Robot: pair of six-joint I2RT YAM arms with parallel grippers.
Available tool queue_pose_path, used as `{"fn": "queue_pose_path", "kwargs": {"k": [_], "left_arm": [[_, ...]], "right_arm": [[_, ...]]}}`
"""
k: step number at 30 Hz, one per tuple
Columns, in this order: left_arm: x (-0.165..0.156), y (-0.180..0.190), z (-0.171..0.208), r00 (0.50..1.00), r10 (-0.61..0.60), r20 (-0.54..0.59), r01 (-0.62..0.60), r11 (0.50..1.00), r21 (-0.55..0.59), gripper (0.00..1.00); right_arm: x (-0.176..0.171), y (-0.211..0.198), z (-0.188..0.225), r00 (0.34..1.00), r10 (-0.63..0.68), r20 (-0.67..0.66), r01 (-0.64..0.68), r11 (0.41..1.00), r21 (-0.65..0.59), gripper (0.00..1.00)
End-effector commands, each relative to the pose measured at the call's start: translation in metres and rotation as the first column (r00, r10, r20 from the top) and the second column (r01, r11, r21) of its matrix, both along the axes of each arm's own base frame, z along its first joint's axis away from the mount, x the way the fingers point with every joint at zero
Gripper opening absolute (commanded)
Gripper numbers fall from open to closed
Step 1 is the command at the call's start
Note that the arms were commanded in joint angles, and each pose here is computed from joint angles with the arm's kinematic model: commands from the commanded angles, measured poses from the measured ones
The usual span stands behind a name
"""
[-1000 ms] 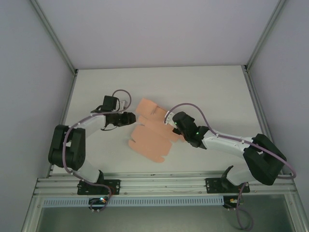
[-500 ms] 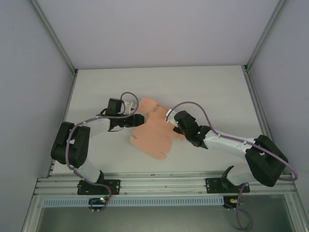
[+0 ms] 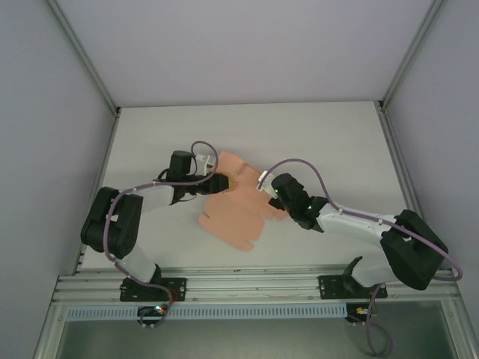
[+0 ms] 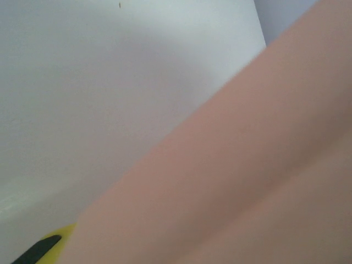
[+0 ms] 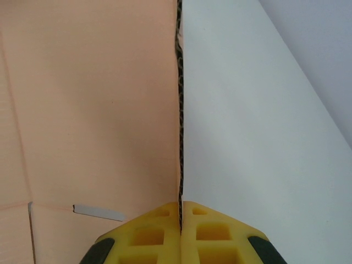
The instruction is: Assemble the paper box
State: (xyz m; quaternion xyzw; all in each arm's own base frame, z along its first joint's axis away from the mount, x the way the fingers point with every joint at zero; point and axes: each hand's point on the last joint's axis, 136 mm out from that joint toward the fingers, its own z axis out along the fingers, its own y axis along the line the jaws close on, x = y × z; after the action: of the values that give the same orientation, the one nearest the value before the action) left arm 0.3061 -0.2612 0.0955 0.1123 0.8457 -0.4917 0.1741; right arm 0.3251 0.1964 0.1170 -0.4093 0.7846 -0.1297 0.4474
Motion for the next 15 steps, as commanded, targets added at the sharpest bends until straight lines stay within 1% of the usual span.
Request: {"fn": "queue_pose_path", "kwargs": {"k": [1,6,9,11,12,13,15], "left_arm": [[-0.005,-0.007,-0.006,0.999,-0.045,0.0,0.045,0.998,0.032,0.33],[-0.013,0.003,-0.024,0.998,-0.05,-0.025,0.053,0.991,0.124,0.34],[-0.022,0.008,-0.03,0.996,-0.066,-0.052,0.074,0.984,0.16,0.36],[-0.025,0.009,-0.031,0.997,-0.067,-0.043,0.073,0.985,0.155,0.36],[-0.026,0.007,-0.029,0.996,-0.075,-0.039,0.08,0.987,0.14,0.34],[-0.025,0.006,-0.026,0.997,-0.075,-0.031,0.078,0.989,0.126,0.29],[-0.022,0.002,-0.018,0.997,-0.076,-0.01,0.076,0.993,0.089,0.15]], "right_arm": [[0.002,0.009,0.021,0.999,0.018,0.048,-0.023,0.995,0.096,0.0],[-0.001,0.009,0.03,0.998,0.028,0.059,-0.035,0.991,0.129,0.0],[-0.003,0.007,0.033,0.998,0.031,0.063,-0.04,0.988,0.146,0.0],[-0.006,0.008,0.034,0.997,0.041,0.061,-0.05,0.986,0.161,0.0],[-0.007,0.009,0.035,0.997,0.047,0.059,-0.057,0.984,0.168,0.0],[-0.007,0.01,0.036,0.997,0.053,0.062,-0.063,0.982,0.176,0.0],[-0.008,0.011,0.036,0.997,0.06,0.058,-0.069,0.981,0.182,0.0]]}}
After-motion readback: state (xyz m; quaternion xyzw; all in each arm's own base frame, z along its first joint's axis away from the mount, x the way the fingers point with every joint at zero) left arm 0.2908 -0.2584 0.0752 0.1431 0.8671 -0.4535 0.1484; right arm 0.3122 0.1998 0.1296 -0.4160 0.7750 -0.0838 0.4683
